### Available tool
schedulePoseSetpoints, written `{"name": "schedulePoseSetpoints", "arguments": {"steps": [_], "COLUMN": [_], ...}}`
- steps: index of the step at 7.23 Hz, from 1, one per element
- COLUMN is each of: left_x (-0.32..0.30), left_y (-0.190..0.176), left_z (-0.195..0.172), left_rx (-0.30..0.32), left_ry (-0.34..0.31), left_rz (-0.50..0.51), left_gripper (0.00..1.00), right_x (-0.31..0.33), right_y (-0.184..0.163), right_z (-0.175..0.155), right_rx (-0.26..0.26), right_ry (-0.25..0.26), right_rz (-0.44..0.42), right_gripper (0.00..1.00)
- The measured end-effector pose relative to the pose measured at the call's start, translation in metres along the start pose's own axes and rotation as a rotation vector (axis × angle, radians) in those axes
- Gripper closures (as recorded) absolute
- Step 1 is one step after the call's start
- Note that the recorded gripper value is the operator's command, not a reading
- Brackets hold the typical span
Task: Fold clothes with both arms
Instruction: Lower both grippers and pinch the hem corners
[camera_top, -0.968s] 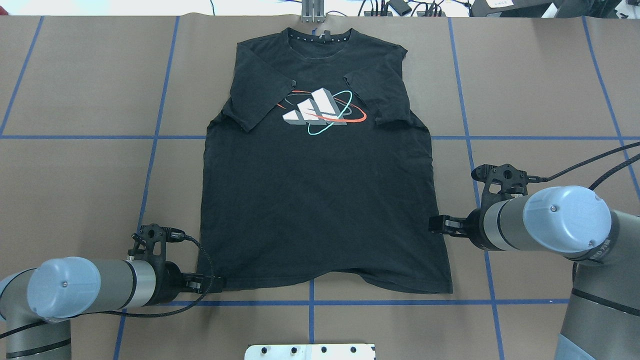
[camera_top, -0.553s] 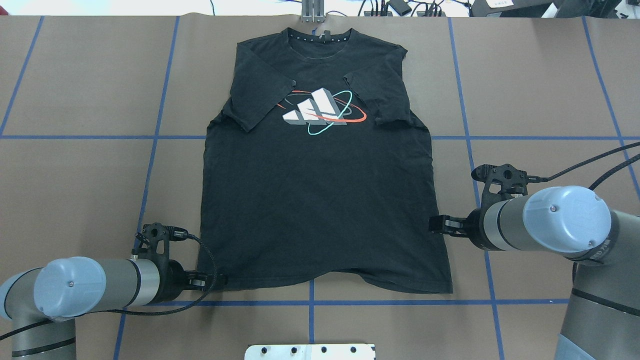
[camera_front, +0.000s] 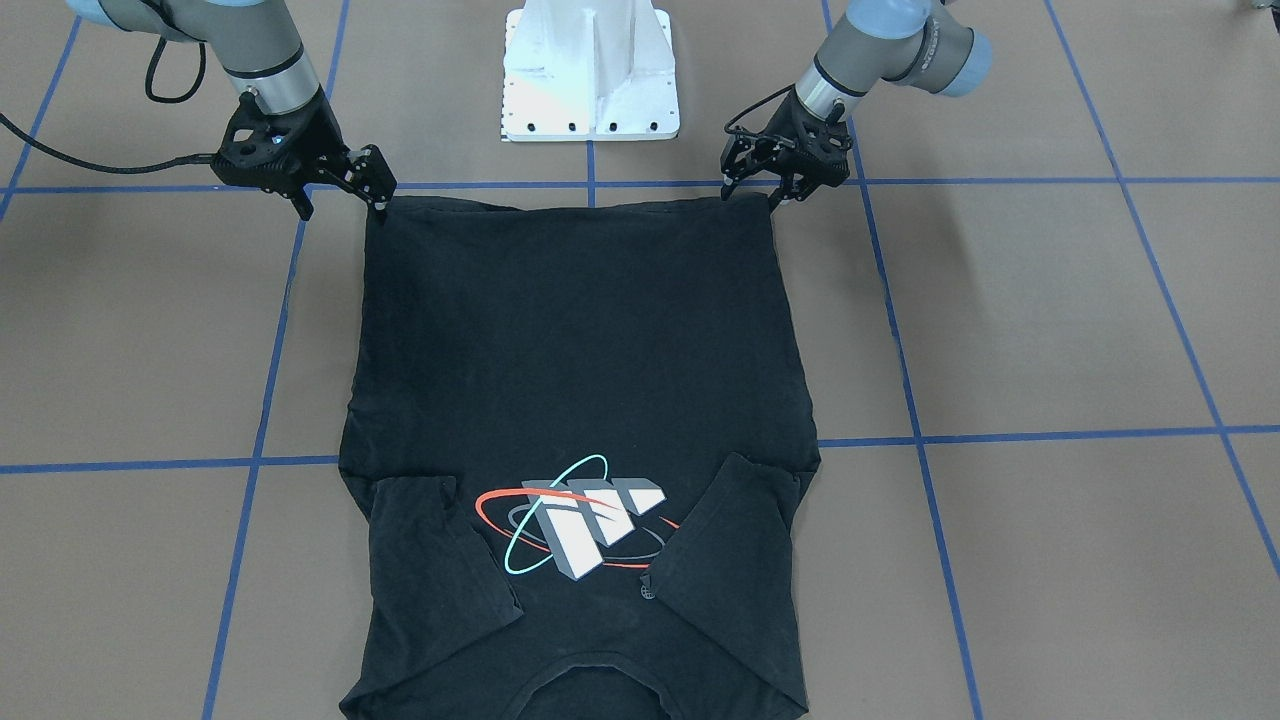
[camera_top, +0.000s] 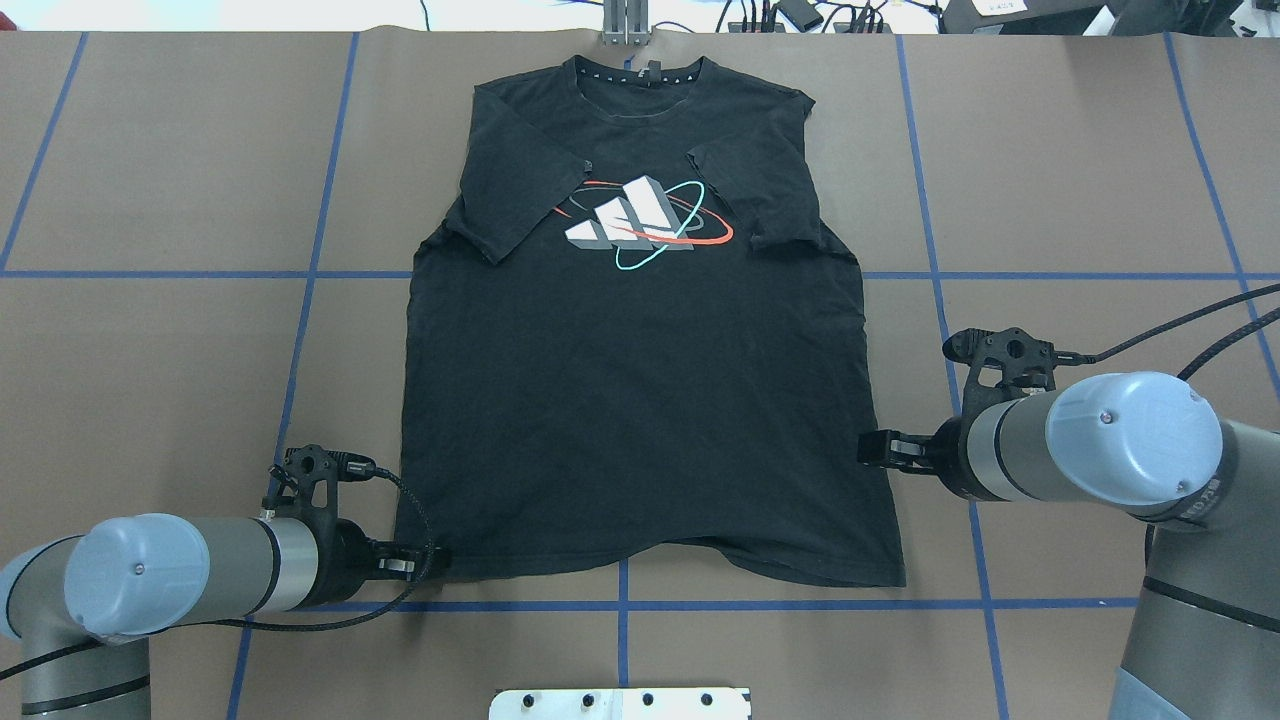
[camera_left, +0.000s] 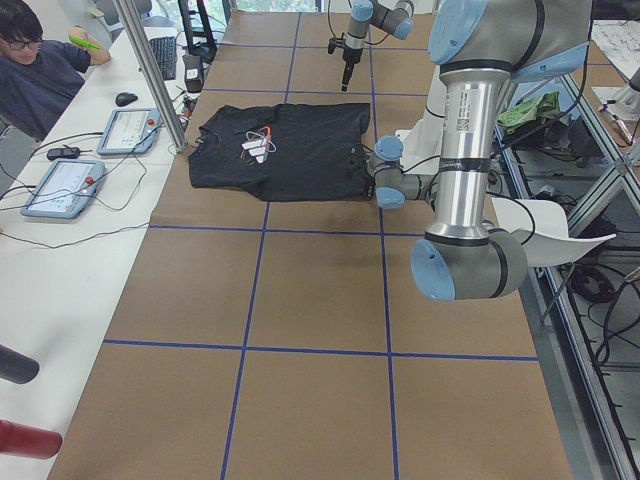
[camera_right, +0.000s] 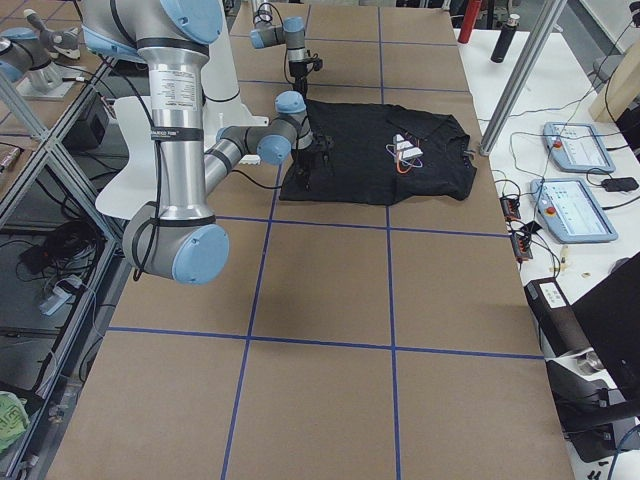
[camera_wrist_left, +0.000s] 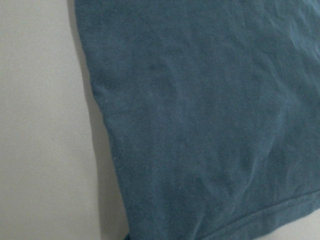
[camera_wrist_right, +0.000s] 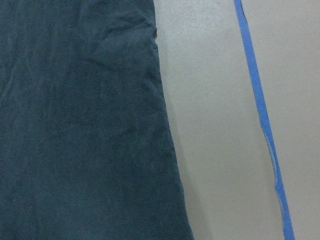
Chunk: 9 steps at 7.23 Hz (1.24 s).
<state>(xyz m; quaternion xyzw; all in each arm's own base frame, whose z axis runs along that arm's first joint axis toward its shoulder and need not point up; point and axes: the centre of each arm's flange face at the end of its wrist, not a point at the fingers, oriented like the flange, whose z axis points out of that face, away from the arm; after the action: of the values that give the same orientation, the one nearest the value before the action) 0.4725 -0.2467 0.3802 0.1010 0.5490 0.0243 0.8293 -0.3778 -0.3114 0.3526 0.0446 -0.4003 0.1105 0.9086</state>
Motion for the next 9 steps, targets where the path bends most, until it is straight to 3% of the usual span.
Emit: {"name": "schedulePoseSetpoints", "arguments": {"steps": [1,2,3,8,9], "left_x": [0.001,0.002,0.002,0.001,0.000], "left_y": [0.000,0.001,0.003,0.013,0.013], "left_z": [-0.002,-0.002,-0.002,0.000,0.000], "left_rx": [0.001,0.000,-0.001,-0.015,-0.017], "left_ry": [0.002,0.004,0.004,-0.001,-0.002], "left_rz": [0.000,0.001,0.002,0.010,0.010], "left_gripper": [0.45,0.64,0.76,0.83,0.96], "right_x": [0.000,0.000,0.000,0.000,0.000], "right_y": [0.000,0.000,0.000,0.000,0.000], "right_z": [0.000,0.000,0.000,0.000,0.001], "right_rx": [0.000,0.000,0.000,0.000,0.000], "right_ry": [0.000,0.000,0.000,0.001,0.001], "right_rz": [0.000,0.000,0.000,0.000,0.000], "right_gripper": [0.00,0.00,0.00,0.00,0.00]}}
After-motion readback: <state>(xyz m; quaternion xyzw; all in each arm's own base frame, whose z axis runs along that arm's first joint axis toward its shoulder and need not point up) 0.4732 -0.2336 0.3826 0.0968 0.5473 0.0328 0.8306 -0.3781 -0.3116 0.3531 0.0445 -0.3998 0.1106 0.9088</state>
